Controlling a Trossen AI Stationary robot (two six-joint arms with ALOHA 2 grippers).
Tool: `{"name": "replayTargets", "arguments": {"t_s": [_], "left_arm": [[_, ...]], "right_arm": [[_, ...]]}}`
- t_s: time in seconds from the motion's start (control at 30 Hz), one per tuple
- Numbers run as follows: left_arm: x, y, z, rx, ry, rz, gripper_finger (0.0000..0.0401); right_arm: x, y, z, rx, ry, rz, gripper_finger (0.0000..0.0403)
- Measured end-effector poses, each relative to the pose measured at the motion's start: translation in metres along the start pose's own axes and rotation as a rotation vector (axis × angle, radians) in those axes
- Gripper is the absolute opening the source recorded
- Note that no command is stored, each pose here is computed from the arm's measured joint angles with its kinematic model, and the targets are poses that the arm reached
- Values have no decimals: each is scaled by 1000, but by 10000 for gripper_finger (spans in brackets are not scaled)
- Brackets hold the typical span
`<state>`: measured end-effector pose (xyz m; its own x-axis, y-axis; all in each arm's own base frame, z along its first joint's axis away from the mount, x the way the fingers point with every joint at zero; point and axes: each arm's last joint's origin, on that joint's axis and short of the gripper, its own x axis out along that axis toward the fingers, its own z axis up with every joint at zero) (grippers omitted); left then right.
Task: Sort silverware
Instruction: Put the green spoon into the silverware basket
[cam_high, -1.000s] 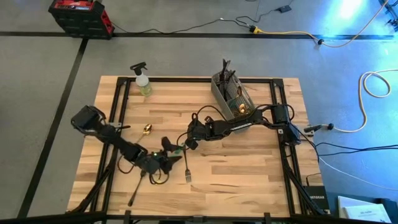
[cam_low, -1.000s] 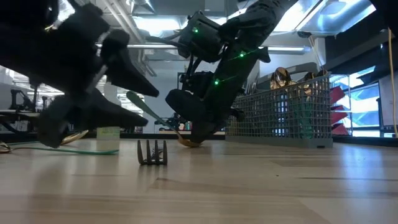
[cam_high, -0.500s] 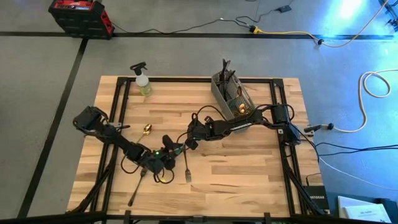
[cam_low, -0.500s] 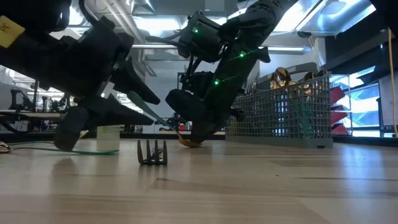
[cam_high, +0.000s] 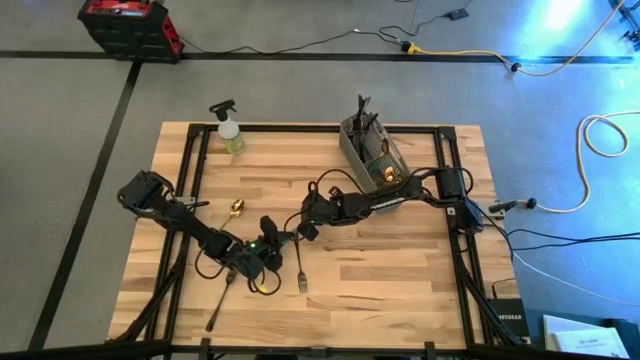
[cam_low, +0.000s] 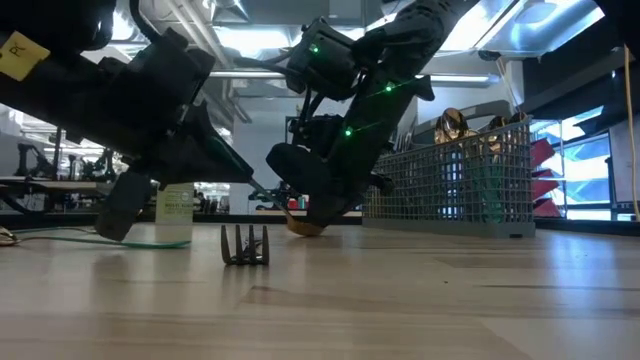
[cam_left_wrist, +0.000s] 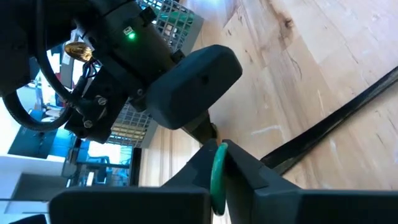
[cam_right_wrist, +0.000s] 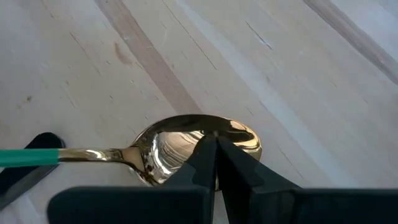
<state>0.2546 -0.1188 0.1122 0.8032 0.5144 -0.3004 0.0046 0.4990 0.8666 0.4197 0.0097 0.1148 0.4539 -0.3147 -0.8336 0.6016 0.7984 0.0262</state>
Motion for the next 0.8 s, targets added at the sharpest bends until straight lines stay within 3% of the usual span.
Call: {"name": "replayTargets", "arguments": {"t_s": [0.23, 0.57, 0.63, 0.8], "left_arm": [[-2, -1, 1, -2, 0, 8, 1], [-9, -1, 4, 40, 19, 78, 0], [-12, 0, 7, 74, 32, 129, 0], [-20, 10, 30, 227, 64, 229, 0]], "right_arm": [[-18, 3, 2, -64, -9, 7, 9], [-125, 17, 16, -125, -280, -47, 60], [-146, 27, 7, -146, -327, -43, 70], [-183, 64, -44, -188, -462, -91, 80]]}}
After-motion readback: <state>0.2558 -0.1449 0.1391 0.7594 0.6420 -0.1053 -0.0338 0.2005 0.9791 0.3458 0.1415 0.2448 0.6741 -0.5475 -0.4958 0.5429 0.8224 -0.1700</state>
